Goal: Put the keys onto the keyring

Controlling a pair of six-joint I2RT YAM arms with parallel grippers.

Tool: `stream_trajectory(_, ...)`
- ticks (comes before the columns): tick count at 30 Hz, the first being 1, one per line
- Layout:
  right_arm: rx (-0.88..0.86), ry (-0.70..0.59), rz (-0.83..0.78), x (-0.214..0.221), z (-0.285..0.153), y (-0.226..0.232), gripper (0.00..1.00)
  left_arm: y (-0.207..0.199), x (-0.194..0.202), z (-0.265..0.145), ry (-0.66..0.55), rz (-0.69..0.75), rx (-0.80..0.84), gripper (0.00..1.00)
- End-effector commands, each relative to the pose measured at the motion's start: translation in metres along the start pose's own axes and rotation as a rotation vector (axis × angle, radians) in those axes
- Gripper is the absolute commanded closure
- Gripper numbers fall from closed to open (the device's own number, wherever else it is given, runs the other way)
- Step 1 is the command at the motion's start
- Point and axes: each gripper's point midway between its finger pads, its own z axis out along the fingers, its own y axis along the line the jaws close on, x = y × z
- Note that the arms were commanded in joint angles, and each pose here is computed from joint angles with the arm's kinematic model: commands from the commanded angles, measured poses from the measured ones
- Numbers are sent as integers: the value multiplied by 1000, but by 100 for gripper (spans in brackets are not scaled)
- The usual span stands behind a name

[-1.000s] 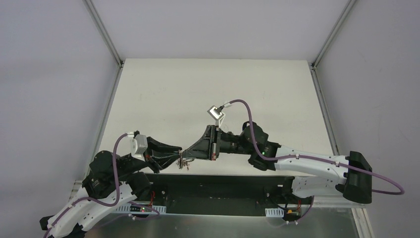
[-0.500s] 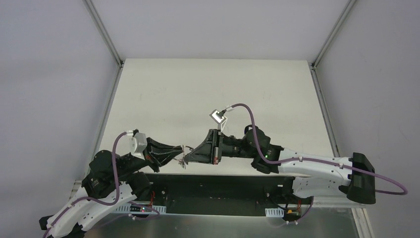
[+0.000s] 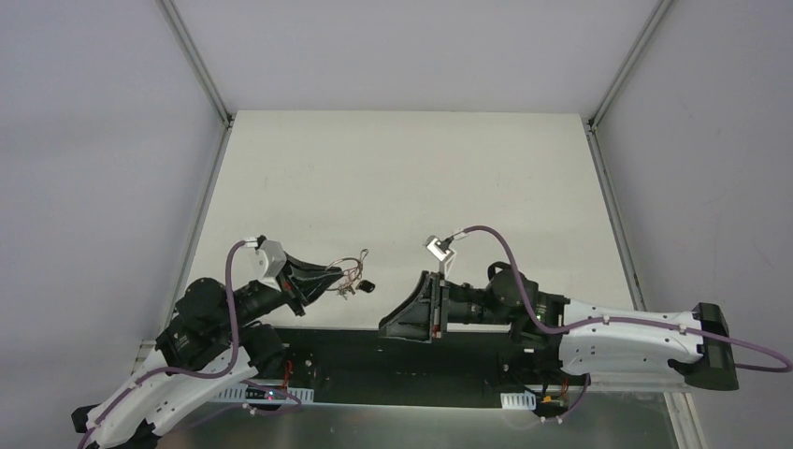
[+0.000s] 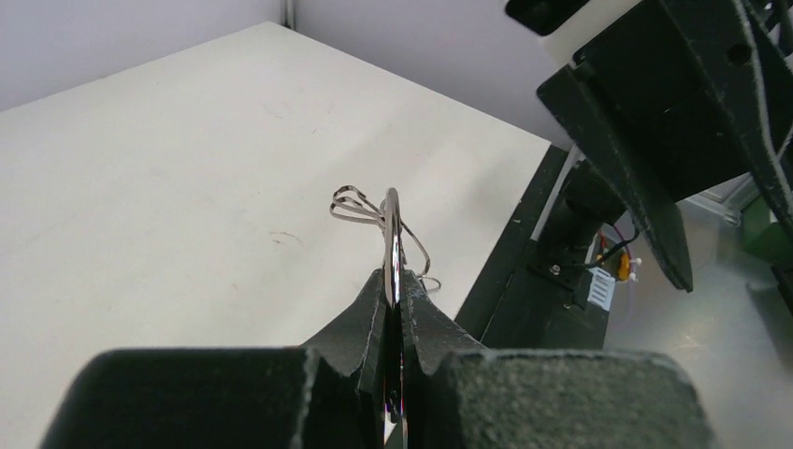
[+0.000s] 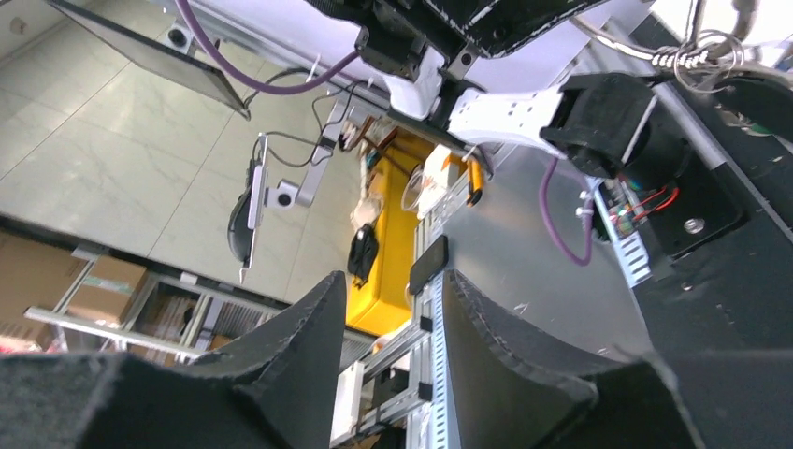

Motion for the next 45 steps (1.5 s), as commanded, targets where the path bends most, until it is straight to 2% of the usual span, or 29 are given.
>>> stream_trajectory(1, 82, -97, -73, -15, -18, -8, 55, 7, -34, 2, -71, 35, -55, 100)
stream_trajectory(8, 241, -167, -107, -23, -39, -36, 54, 37, -27, 12, -5, 21, -221, 100)
stream_trajectory(21, 449, -171, -128, -18, -50, -80, 54, 99, 13, 37, 185, -4, -568, 100)
stream_trajectory(31, 523, -165, -127, -14, -60, -96, 53, 147, 47, 55, 313, 80, -822, 100)
stream_trajectory(39, 624, -238, -103, -18, -89, -117, 53, 172, 88, 90, 413, 168, -890, 100)
stream_trajectory(45, 649, -275, -79, -17, -108, -125, 52, 177, 123, 136, 474, 168, -836, 100)
